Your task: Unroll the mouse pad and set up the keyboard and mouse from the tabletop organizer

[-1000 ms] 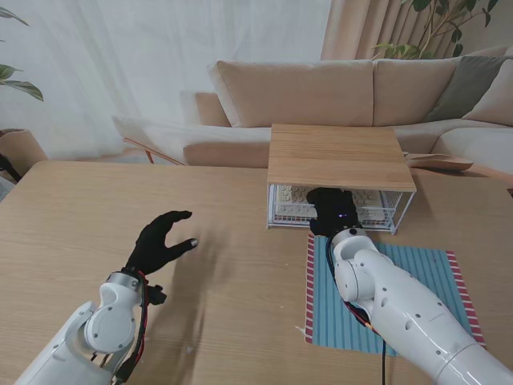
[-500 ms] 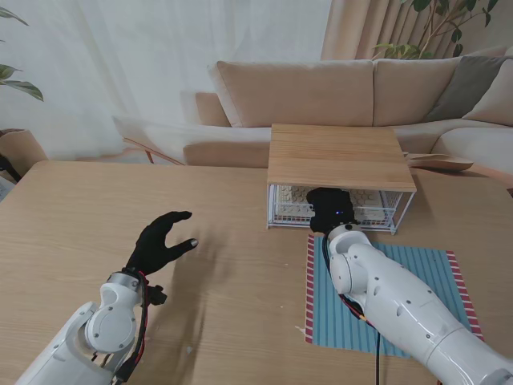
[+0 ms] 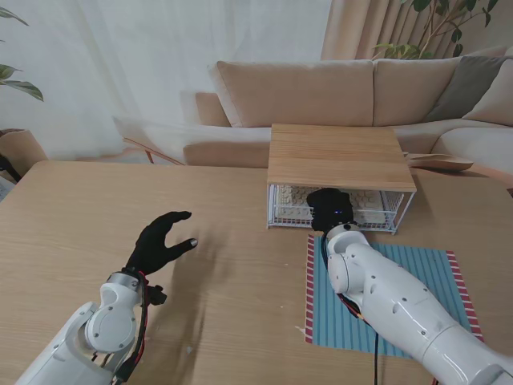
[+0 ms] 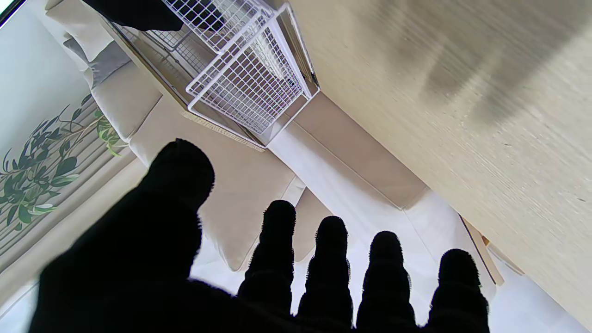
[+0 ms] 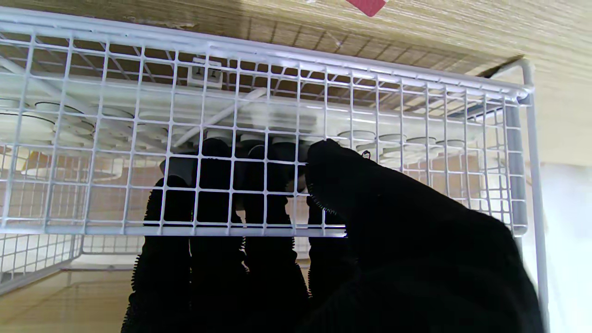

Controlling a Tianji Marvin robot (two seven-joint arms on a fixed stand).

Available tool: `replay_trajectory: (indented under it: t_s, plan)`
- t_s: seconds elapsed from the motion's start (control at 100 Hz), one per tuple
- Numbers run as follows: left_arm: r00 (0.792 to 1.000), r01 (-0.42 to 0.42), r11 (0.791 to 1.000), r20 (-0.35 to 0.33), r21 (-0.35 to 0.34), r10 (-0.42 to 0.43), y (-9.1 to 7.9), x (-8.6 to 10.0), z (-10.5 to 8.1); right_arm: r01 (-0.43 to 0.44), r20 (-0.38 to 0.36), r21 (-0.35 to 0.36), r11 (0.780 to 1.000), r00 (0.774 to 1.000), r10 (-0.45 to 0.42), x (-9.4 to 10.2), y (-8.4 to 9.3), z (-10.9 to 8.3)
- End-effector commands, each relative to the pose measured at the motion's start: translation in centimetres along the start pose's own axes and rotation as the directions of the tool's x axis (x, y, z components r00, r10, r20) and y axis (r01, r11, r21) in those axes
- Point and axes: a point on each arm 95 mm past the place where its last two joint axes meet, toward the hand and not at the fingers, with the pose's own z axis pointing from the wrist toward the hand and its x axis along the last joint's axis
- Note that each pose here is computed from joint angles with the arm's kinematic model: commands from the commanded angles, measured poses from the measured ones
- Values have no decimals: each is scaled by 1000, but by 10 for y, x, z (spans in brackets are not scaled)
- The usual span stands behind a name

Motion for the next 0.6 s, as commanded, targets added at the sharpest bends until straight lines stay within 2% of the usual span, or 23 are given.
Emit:
replay_trajectory:
  t_s: [0.0,0.59]
  plan:
    - [1000,7,1000,2,-14,-7,3,1,0,-11,-14,42,999,1000,12,7,-12,-10]
    - [1000,15,1000,7,-11,-15,3,2,0,11,-77,100,995,997,-3,12,0,-37]
